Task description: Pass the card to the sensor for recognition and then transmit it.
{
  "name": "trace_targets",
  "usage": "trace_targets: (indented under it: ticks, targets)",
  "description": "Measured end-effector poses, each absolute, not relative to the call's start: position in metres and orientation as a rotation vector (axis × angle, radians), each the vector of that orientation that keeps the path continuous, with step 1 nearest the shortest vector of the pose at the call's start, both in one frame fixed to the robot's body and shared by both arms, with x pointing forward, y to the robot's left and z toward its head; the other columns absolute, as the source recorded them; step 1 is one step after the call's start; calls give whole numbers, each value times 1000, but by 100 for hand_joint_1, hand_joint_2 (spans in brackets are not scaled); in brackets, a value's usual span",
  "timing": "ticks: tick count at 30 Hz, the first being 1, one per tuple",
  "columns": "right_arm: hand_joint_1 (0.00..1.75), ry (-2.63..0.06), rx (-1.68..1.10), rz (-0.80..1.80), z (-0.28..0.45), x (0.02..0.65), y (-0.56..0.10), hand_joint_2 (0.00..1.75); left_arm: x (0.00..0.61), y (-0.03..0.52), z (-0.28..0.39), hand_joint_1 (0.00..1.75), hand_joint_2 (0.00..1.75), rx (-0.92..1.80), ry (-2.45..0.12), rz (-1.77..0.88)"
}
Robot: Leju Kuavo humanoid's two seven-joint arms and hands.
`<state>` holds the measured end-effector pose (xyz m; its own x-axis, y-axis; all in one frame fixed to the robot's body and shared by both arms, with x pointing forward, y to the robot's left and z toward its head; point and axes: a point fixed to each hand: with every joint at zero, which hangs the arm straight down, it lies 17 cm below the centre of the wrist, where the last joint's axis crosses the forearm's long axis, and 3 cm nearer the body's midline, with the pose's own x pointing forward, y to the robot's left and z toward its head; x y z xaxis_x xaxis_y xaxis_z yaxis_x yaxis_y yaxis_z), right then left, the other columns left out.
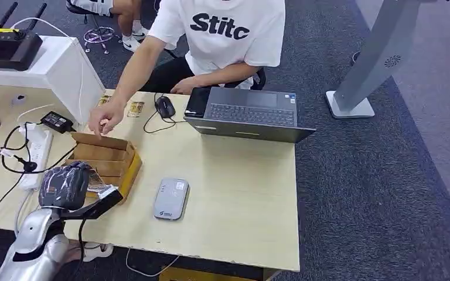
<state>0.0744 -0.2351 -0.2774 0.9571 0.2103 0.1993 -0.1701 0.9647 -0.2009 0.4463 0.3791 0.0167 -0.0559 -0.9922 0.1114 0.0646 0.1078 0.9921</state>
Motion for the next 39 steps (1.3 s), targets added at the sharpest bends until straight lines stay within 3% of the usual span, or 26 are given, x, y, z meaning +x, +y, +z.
trace_targets:
  ticks: [39]
  targets:
    - [0, -216, -183, 192, -278, 74, -235, 175, 464, 384, 41, 175, 175, 1134, -1283, -1188]
